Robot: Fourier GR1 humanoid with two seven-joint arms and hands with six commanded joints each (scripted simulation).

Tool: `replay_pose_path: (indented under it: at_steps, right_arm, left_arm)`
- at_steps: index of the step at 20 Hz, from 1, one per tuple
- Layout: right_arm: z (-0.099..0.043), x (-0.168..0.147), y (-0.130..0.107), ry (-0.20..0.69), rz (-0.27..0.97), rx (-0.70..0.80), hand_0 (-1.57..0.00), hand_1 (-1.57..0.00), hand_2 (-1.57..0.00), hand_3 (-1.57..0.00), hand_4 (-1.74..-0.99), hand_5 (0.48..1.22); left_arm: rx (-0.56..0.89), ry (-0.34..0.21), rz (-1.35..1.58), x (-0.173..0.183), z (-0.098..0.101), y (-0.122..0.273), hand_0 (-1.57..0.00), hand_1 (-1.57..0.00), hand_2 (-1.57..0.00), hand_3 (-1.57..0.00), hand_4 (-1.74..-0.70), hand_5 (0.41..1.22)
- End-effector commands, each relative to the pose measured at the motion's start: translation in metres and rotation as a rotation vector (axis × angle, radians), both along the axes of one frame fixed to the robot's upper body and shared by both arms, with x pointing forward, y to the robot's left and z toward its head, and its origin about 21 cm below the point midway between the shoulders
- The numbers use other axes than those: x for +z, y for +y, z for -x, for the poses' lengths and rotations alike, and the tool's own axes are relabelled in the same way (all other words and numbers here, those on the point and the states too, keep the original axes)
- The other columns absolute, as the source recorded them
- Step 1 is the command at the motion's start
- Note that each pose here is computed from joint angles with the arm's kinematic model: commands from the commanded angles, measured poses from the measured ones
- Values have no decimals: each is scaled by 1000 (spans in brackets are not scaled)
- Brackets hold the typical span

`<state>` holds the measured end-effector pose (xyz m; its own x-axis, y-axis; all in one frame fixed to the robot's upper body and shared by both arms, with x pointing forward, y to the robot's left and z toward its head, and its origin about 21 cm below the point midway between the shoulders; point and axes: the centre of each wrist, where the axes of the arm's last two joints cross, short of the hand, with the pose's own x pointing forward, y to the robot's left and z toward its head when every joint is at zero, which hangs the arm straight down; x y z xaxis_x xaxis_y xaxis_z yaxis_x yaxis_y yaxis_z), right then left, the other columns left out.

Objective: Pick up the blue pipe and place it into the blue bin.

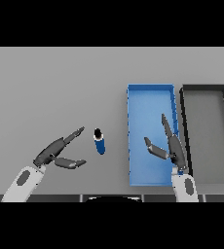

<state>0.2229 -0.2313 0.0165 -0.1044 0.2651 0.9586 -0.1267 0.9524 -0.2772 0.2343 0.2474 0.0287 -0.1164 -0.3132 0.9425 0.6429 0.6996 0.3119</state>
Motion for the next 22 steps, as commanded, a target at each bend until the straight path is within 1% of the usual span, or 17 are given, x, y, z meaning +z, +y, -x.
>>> replay_pose_path:
  at_steps: [1,3,4,5,6,8,9,10,12,13,14,15,16,18,19,20,22]
  right_arm:
    - [0,-3,3,3,-2,7,1,1,1,1,-1223,619]
    - [-1,-3,-1,9,0,-1,1,1,1,1,-1228,621]
    - [3,-4,2,-3,3,1,1,1,1,1,-1230,622]
    - [5,-1,2,-17,-3,2,1,1,1,1,-1231,623]
    - [4,-1,2,-6,-2,-3,1,1,1,1,-1229,622]
    - [6,-3,-3,-1,-3,-4,1,1,1,1,-1223,618]
    - [6,-5,-5,13,3,-11,1,1,1,1,-1218,612]
    - [5,-4,-4,2,8,-12,1,1,1,1,-1212,610]
    - [8,-2,-2,-3,-7,-8,1,1,1,1,-1206,606]
    - [5,0,-1,-2,-2,-15,1,1,1,1,-1204,607]
    - [6,0,0,0,-5,-6,1,1,1,1,-1201,605]
    - [6,-2,-1,3,-3,-7,1,1,1,1,-1202,606]
    - [4,-1,-1,11,-6,-8,1,1,1,1,-1204,607]
    - [5,-3,-5,19,-13,-16,1,1,1,1,-1206,606]
    - [7,-3,-7,10,-14,-18,1,1,1,1,-1204,605]
    - [7,-5,-6,16,0,-24,1,1,1,1,-1196,603]
    - [9,-3,-2,-3,-16,-14,1,1,1,1,-1198,605]
  left_arm:
    - [-1,-8,12,-2,-2,-5,1,1,1,1,-1186,466]
    - [-4,13,10,-10,-4,-19,1,1,1,1,-1189,463]
    - [-6,15,10,-13,-5,-22,1,1,1,1,-1193,465]
    - [-8,34,11,-18,-7,-26,1,1,1,1,-1200,467]
    - [-19,52,20,-26,-5,-34,1,1,1,1,-1206,468]
    - [-20,70,29,-32,-12,-48,1,1,1,1,-1191,467]
    - [-28,73,37,-33,-16,-52,1,1,1,1,-1189,469]
    - [-32,77,47,-35,-18,-59,1,1,1,1,-1186,469]
    - [-48,67,19,-38,-25,-68,1,1,1,1,-1152,459]
    - [-52,61,6,-42,-27,-70,1,1,1,1,-1136,459]
    - [-55,58,7,-42,-30,-76,1,1,1,1,-1131,462]
    - [-69,65,49,-44,-31,-81,1,1,1,1,-1153,479]
    - [-72,79,62,-46,-33,-85,1,1,1,1,-1171,495]
    - [-77,67,108,-50,-34,-92,1,1,-1,1,-1215,533]
    - [-72,76,124,-54,-32,-97,1,-2,-39,-6,-1240,558]
    - [-63,69,145,-51,-35,-101,1,-40,-110,-43,-1267,585]
    - [-47,74,163,-51,-34,-106,-100,-265,-357,-215,-1317,651]
